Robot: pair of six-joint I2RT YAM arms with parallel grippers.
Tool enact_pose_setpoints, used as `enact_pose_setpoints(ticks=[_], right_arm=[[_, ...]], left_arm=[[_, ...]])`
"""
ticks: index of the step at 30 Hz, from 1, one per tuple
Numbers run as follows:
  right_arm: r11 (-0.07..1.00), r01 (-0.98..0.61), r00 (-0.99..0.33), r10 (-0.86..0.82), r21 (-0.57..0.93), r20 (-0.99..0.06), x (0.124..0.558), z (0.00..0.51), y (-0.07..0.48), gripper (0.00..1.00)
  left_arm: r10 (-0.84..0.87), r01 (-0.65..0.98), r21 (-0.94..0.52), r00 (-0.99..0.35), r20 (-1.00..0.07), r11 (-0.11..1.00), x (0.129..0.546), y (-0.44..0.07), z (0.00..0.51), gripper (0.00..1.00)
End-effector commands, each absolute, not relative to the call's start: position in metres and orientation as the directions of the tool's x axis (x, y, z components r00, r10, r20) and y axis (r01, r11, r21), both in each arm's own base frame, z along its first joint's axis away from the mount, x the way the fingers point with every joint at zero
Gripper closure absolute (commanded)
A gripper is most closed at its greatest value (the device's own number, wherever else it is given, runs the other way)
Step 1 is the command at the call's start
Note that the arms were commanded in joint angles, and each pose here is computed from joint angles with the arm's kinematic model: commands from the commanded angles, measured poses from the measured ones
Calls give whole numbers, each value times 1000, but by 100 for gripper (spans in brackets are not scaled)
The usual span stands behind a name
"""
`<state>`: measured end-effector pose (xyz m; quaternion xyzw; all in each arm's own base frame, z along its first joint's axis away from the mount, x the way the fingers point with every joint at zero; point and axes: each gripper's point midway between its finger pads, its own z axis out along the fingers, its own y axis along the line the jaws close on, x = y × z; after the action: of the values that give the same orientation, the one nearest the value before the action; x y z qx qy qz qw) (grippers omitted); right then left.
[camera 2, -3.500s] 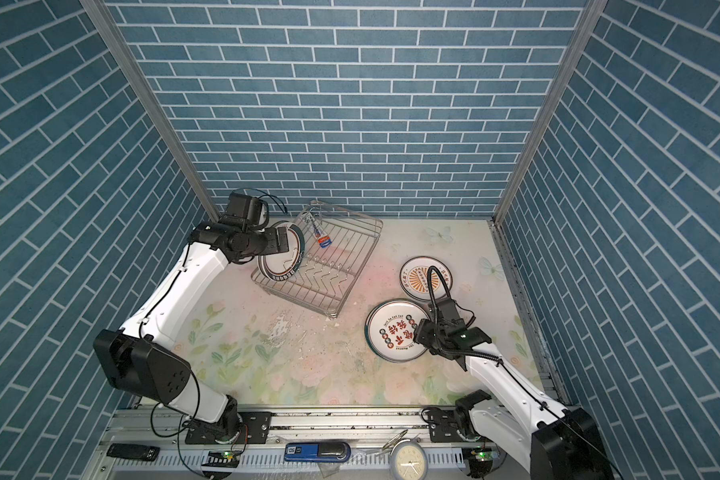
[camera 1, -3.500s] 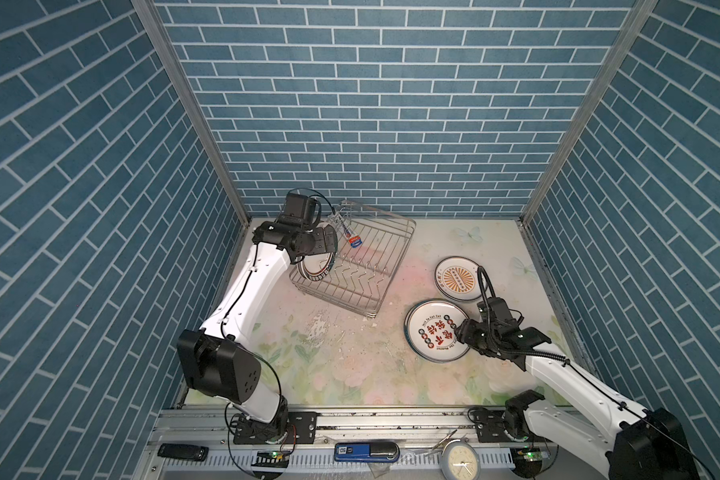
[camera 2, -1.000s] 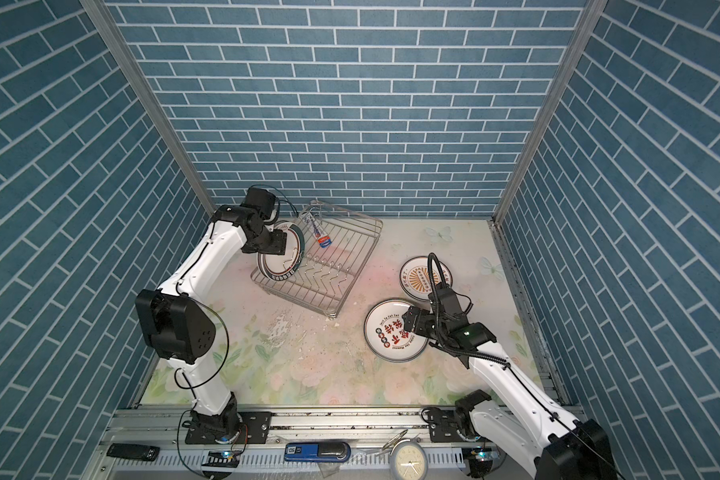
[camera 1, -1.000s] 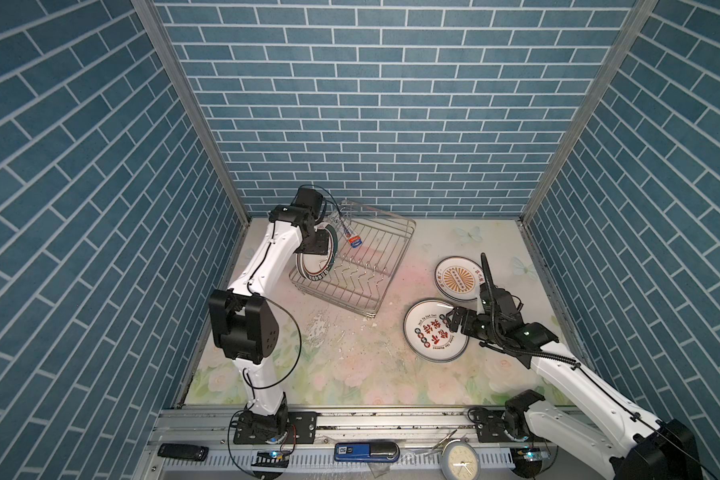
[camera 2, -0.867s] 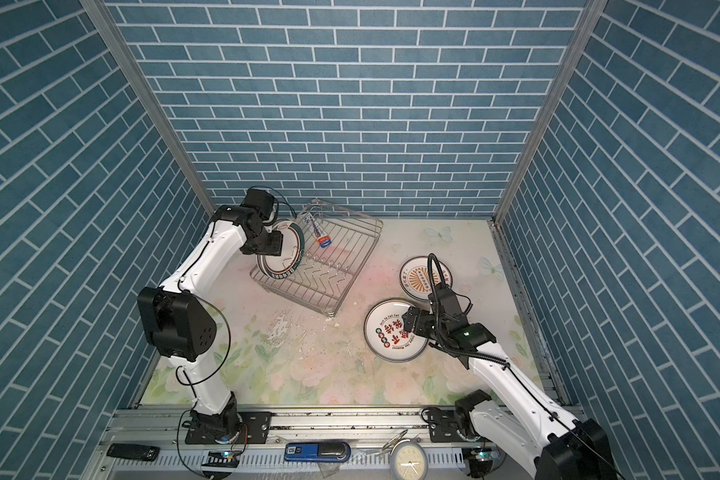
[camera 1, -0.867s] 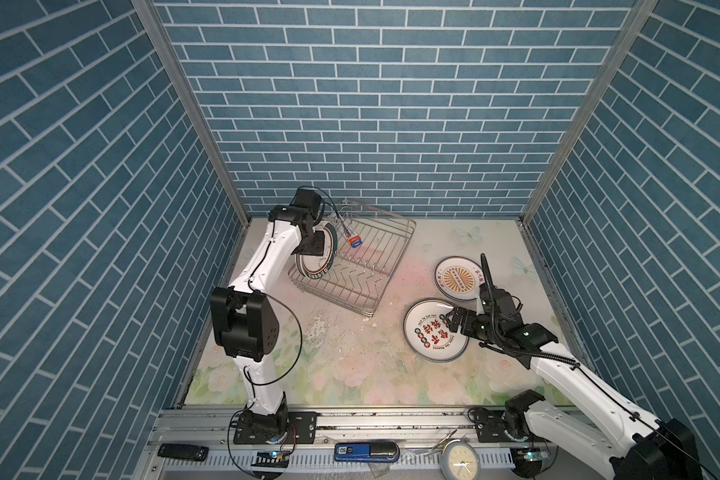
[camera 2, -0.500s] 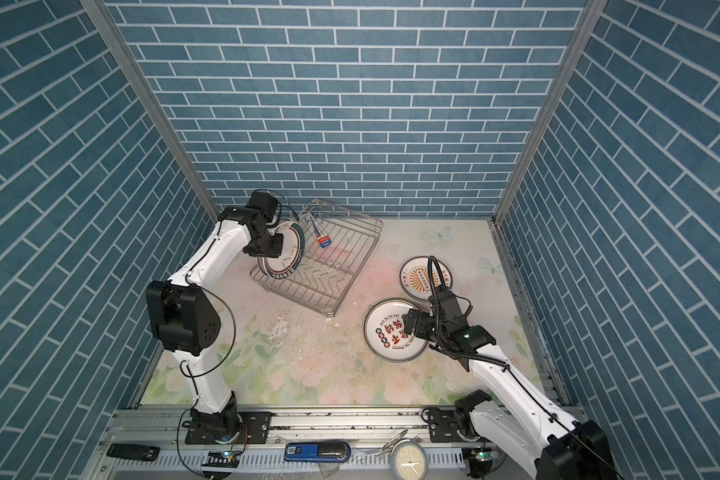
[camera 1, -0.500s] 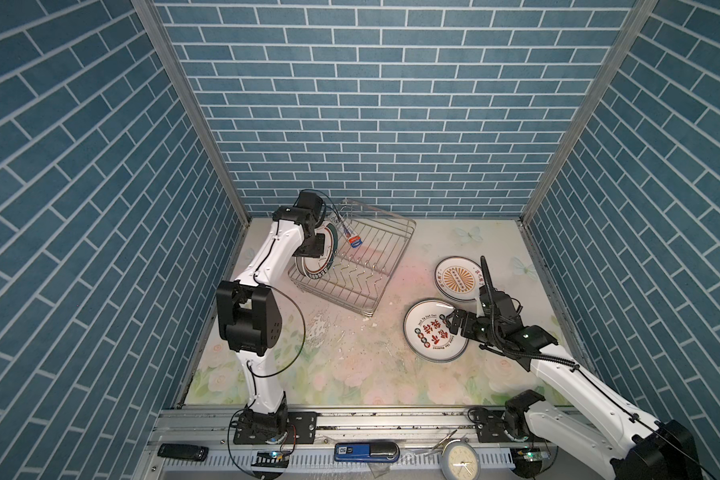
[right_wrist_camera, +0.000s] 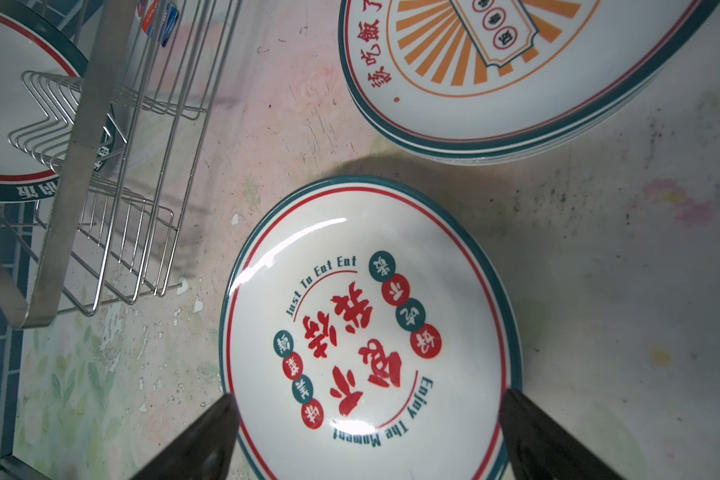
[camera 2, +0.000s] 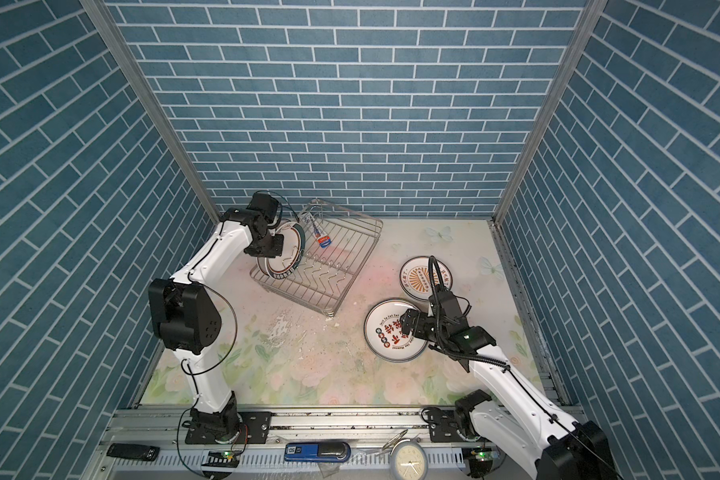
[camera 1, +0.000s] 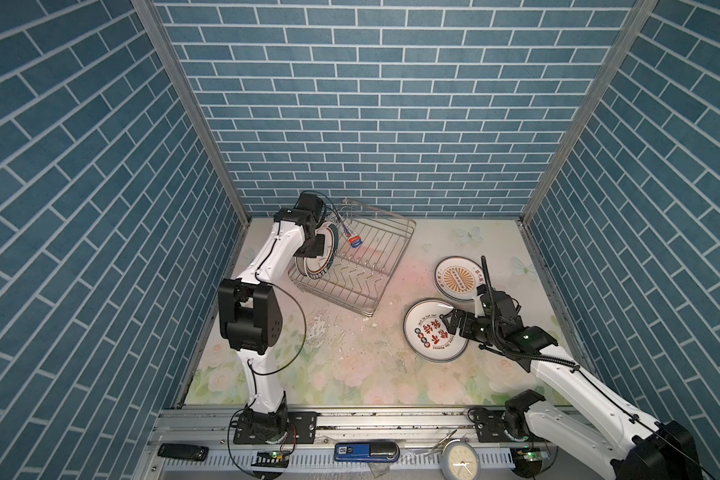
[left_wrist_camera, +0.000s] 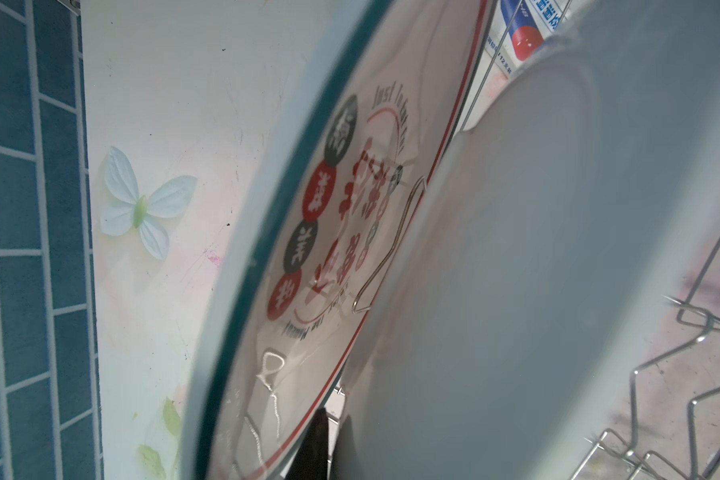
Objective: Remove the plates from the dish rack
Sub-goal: 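Close the left gripper on the rim of the last green-rimmed plate in the rack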
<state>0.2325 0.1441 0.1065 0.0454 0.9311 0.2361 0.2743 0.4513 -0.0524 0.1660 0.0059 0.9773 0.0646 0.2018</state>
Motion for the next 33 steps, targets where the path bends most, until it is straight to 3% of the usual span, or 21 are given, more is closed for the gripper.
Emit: enact_pose_setpoints(ticks=[1, 13, 33], right_arm=[[880, -79, -848, 188, 468, -496, 229, 104, 146, 2], [877, -86, -841, 190, 472, -507, 228, 109, 146, 2], [868, -88, -846, 194, 489, -497, 229, 109, 150, 2]], left_arm=[[45, -7, 135, -924, -379, 991, 449, -50, 159, 82], [52, 8, 119, -926, -373, 993, 439, -53, 163, 98], [129, 153, -17, -883, -451, 988, 429, -99, 192, 100]])
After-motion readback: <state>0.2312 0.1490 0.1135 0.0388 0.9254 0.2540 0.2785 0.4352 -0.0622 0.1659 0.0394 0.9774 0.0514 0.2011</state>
